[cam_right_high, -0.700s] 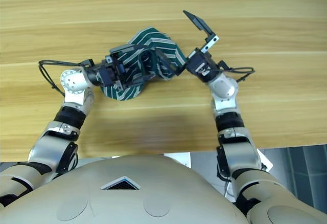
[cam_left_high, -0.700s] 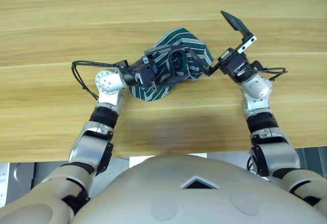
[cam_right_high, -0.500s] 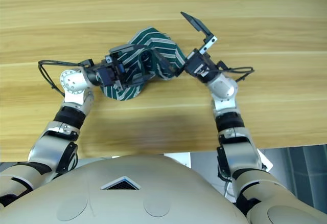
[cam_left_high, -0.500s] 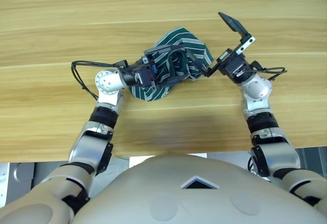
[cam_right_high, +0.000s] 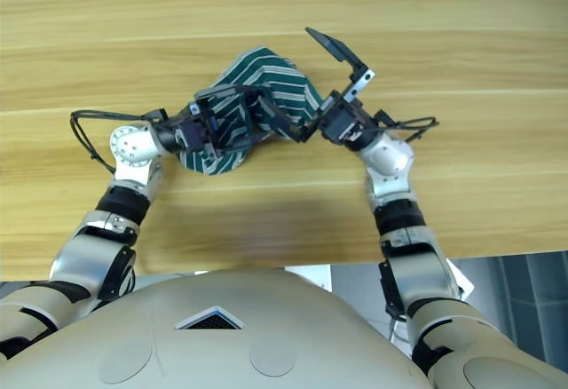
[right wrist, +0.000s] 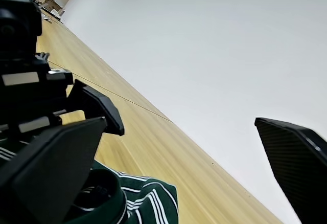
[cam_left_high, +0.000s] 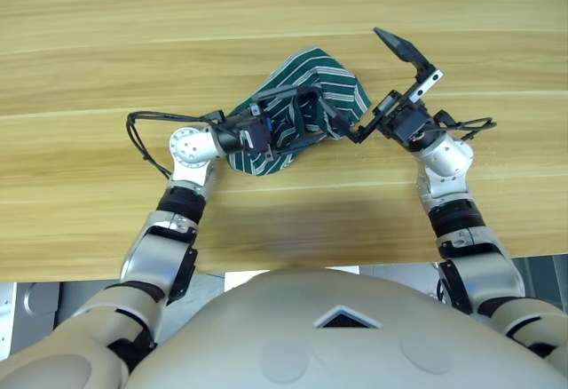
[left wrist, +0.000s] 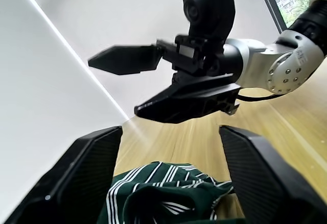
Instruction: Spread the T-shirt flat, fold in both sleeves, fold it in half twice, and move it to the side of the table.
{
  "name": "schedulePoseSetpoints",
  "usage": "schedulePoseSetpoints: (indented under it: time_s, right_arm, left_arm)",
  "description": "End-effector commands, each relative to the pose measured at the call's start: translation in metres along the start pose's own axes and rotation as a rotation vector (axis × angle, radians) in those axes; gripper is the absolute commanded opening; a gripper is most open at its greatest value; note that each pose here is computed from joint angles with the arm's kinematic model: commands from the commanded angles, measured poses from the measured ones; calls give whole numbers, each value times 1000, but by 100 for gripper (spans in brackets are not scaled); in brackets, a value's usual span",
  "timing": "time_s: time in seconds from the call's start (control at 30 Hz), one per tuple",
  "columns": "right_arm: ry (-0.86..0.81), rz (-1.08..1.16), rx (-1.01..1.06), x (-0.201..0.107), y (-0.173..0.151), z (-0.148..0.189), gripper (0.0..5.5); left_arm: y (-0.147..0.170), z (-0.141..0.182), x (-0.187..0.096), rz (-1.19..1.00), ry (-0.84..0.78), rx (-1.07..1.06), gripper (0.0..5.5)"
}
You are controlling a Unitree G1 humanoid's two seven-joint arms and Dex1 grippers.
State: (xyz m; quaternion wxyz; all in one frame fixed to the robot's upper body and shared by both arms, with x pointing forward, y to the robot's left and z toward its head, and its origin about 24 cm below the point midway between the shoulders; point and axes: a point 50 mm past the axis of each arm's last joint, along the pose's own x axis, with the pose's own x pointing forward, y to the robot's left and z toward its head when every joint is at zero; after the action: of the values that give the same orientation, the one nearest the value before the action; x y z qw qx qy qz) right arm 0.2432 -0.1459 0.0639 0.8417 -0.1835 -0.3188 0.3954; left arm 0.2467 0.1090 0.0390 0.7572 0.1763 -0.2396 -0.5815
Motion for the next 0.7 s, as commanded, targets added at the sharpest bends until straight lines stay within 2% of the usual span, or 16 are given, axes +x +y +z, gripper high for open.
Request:
schedulePoseSetpoints:
  time_s: [0.03, 0.23, 0.4, 0.7]
  right_arm:
    - [-27, 5, 8, 1, -1, 5, 540]
    - [-23, 3, 14, 2, -3, 5, 540]
    - [-13, 8, 17, 5, -2, 2, 540]
    - [15, 12, 9, 6, 1, -3, 540]
  left_arm:
    - [2, -3, 4, -29, 25, 20, 352]
    - [-2, -4, 8, -53, 21, 19, 352]
    - [-5, 6, 8, -66, -64, -26, 352]
    - [-7, 8, 7, -78, -77, -43, 352]
